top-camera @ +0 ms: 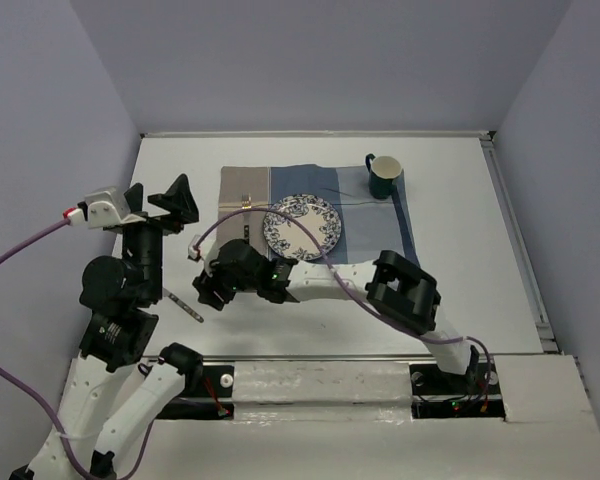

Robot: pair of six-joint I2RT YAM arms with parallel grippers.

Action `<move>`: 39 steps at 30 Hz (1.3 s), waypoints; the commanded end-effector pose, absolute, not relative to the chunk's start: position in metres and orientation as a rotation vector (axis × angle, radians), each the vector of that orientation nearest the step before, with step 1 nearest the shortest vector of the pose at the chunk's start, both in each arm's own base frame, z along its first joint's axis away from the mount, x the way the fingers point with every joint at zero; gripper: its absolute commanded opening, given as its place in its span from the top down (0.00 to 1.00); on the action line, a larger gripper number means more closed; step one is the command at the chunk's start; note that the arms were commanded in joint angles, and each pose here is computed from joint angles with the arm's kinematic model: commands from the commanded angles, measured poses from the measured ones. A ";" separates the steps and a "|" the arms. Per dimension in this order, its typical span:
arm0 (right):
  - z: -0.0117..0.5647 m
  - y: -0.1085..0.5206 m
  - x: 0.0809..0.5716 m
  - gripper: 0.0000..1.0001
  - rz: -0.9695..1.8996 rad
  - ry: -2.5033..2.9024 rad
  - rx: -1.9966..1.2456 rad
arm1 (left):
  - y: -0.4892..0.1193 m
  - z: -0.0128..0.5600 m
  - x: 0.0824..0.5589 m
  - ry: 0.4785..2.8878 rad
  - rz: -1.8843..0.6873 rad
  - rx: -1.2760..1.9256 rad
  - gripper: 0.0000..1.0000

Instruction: Set the dinner table for one person

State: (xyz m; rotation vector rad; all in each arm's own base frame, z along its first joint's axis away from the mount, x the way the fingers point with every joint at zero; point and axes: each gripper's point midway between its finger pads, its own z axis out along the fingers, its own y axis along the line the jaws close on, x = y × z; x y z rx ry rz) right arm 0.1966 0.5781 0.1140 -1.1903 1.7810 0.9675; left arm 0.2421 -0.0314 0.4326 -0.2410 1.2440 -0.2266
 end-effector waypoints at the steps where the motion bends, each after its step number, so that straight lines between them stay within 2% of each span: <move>1: 0.112 0.610 0.191 0.39 0.854 1.682 -1.296 | -0.021 0.434 0.240 1.202 -0.170 -0.238 0.01; 11: 0.066 0.633 0.173 0.35 0.756 1.733 -1.386 | -0.028 0.425 0.236 1.205 -0.209 -0.209 0.01; 17: 0.040 0.627 0.179 0.40 0.665 1.775 -1.375 | -0.031 0.423 0.237 1.206 -0.219 -0.198 0.01; 19: 0.032 0.623 0.177 0.48 0.658 1.792 -1.379 | -0.033 0.422 0.237 1.207 -0.224 -0.190 0.01; 20: 0.032 0.622 0.177 0.59 0.659 1.791 -1.375 | -0.033 0.421 0.238 1.208 -0.224 -0.190 0.01; 22: 0.030 0.620 0.177 0.71 0.657 1.799 -1.370 | -0.032 0.419 0.238 1.211 -0.220 -0.196 0.01; 23: 0.029 0.618 0.178 0.83 0.649 1.804 -1.360 | -0.031 0.418 0.239 1.213 -0.213 -0.196 0.01; 26: 0.032 0.615 0.181 1.00 0.640 1.796 -1.332 | -0.033 0.416 0.241 1.222 -0.210 -0.192 0.01; 32: 0.085 0.615 0.194 1.00 0.704 1.704 -1.171 | -0.030 0.415 0.241 1.220 -0.201 -0.205 0.01; 37: 0.183 0.587 0.214 1.00 0.755 1.561 -0.930 | -0.024 0.415 0.238 1.208 -0.190 -0.234 0.01; 39: 0.204 0.563 0.238 1.00 0.709 1.551 -0.831 | -0.020 0.415 0.237 1.202 -0.187 -0.260 0.01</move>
